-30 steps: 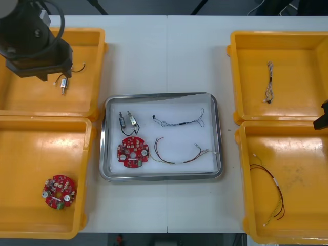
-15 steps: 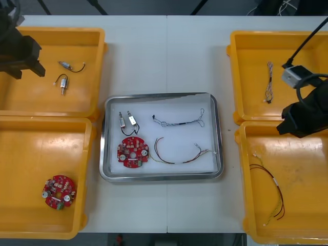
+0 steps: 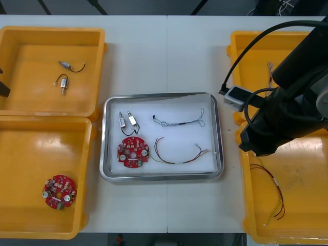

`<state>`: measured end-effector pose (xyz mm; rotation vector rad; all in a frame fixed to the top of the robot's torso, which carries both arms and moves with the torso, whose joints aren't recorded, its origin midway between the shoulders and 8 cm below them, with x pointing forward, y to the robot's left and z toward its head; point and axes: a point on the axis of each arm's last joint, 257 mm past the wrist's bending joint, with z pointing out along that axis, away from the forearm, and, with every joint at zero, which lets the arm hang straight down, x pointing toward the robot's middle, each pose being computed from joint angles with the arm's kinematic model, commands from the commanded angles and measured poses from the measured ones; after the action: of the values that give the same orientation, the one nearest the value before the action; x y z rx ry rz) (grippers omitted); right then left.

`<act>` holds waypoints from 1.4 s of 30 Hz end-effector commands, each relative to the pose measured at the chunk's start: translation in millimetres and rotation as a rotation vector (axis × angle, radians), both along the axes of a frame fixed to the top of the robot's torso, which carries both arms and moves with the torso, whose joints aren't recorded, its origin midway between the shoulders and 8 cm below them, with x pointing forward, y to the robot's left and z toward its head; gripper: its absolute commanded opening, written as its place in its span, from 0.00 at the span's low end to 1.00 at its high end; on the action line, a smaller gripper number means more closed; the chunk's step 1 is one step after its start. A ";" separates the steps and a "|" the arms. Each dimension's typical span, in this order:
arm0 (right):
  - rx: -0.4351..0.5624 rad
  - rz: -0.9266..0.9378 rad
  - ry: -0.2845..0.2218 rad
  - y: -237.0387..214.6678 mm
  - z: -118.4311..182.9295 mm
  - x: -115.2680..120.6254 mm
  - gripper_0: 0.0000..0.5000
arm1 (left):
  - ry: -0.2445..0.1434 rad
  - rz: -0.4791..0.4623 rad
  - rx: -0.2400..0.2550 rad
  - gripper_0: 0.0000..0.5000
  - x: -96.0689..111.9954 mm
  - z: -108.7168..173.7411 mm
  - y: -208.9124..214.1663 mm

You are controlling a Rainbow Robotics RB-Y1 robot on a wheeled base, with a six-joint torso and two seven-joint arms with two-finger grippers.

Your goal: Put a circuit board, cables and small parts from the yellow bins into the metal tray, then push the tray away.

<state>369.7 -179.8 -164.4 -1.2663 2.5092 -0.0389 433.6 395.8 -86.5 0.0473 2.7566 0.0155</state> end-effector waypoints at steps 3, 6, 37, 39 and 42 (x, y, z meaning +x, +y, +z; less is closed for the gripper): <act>-0.027 0.259 -0.052 57.1 3.7 -1.0 1.00 | -0.041 0.118 -0.007 1.00 -13.7 -3.1 20.9; -0.055 0.365 -0.066 75.5 -4.4 -2.3 1.00 | -0.042 0.163 -0.014 1.00 -19.0 -11.4 18.4; -0.218 0.758 -0.128 193.7 -119.3 -28.5 1.00 | -0.073 0.163 -0.030 1.00 -39.5 -55.8 9.3; -0.213 0.754 -0.129 195.7 -123.2 -31.3 1.00 | -0.070 0.135 -0.019 1.00 -40.1 -56.6 9.6; -0.207 0.753 -0.128 198.7 -129.6 -36.2 1.00 | -0.065 0.126 -0.019 1.00 -41.5 -58.5 8.8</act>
<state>347.6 1.2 -290.2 -2.1236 1.8466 -0.2436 392.2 397.2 -161.4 -0.2190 2.7139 -0.0310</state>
